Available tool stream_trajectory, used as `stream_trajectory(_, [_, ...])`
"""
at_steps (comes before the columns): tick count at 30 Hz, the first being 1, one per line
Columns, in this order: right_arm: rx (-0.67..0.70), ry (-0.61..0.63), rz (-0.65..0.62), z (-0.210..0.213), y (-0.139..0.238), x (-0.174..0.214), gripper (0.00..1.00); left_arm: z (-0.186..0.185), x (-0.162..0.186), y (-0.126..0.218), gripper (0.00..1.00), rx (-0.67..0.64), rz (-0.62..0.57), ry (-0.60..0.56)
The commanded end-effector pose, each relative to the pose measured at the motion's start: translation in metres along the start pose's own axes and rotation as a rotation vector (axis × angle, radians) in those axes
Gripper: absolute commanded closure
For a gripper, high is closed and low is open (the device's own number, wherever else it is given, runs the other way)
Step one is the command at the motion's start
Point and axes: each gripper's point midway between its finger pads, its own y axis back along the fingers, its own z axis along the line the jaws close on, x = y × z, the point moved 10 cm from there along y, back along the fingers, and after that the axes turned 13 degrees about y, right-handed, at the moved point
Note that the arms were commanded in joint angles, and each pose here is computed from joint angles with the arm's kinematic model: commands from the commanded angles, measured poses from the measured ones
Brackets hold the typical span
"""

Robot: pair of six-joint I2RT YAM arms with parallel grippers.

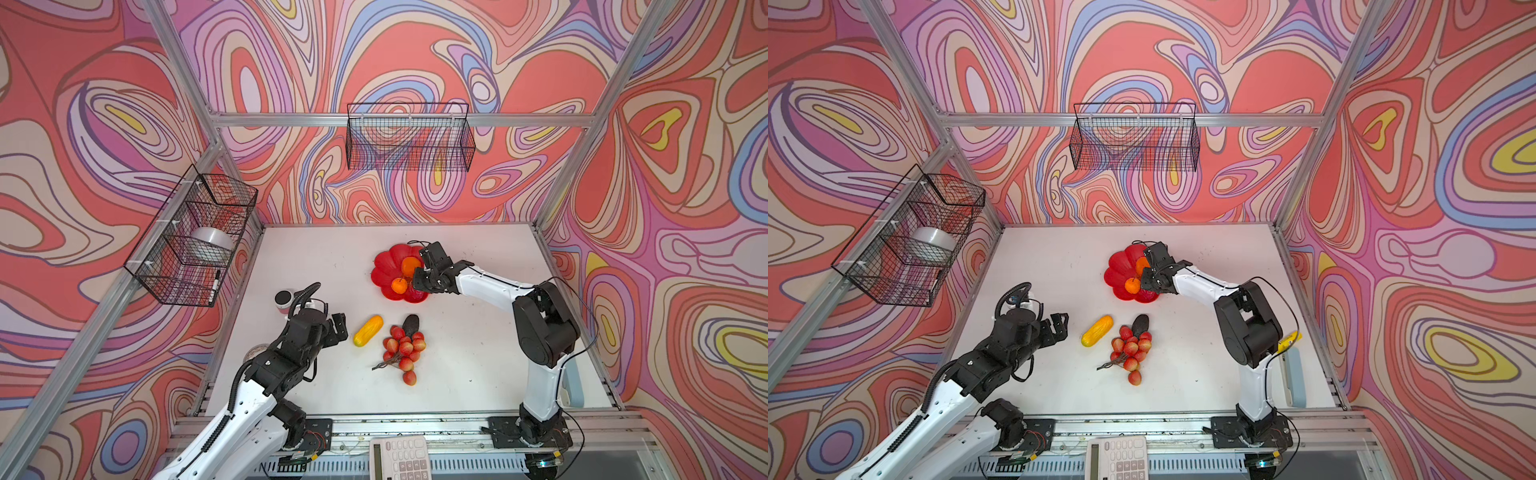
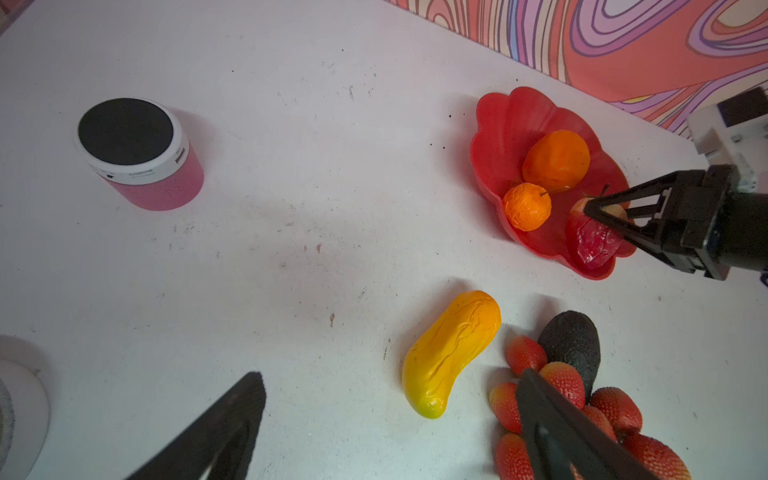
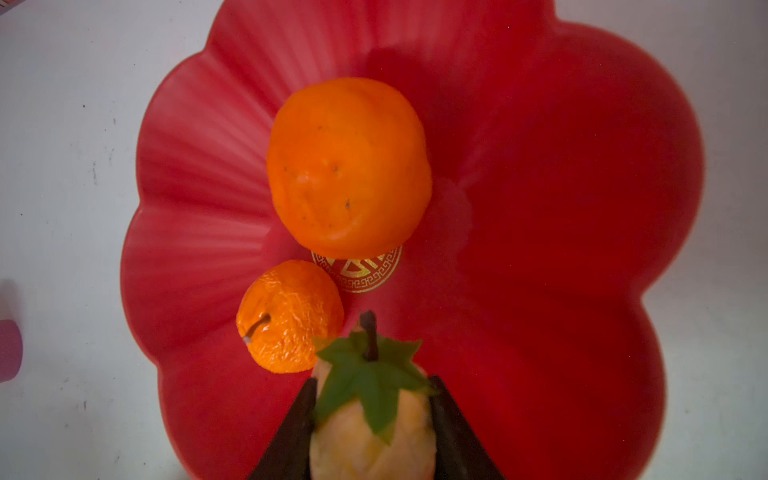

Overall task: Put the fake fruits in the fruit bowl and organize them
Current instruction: 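Carry the peach into the bowl with the right gripper and release it, then grasp the yellow papaya with the left gripper while the right gripper withdraws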

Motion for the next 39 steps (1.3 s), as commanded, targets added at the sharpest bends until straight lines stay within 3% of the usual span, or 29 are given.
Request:
stream_trajectory(1, [-0.008, -0.029, 0.012, -0.002, -0.01, 0.001, 0.54, -0.006, -0.002, -0.005, 0.06, 0.007, 0.025, -0.021])
stream_trajectory(7, [-0.022, -0.065, -0.046, -0.003, 0.007, -0.012, 0.35, -0.023, -0.003, -0.018, 0.08, 0.022, 0.136, -0.117])
stream_trajectory(13, [-0.025, -0.06, -0.3, -0.004, 0.087, -0.033, 0.19, -0.038, 0.003, -0.035, 0.12, 0.036, 0.298, -0.195])
stream_trajectory(19, [0.027, -0.05, -0.431, -0.013, 0.15, -0.026, 0.12, -0.046, 0.017, -0.059, 0.14, 0.041, 0.44, -0.25])
stream_trajectory(28, [0.064, -0.084, -0.454, -0.032, 0.181, 0.012, 0.1, -0.054, 0.038, -0.107, 0.16, -0.044, 0.572, -0.304])
stream_trajectory(30, [0.072, -0.089, -0.459, -0.035, 0.185, 0.015, 0.09, -0.054, 0.044, -0.116, 0.23, -0.064, 0.607, -0.303])
stream_trajectory(35, [0.09, -0.079, -0.474, -0.037, 0.189, 0.017, 0.09, -0.048, 0.053, -0.126, 0.55, -0.109, 0.63, -0.269])
stream_trajectory(39, [0.096, -0.074, -0.474, -0.037, 0.187, 0.016, 0.09, -0.05, 0.048, -0.119, 0.68, -0.089, 0.606, -0.271])
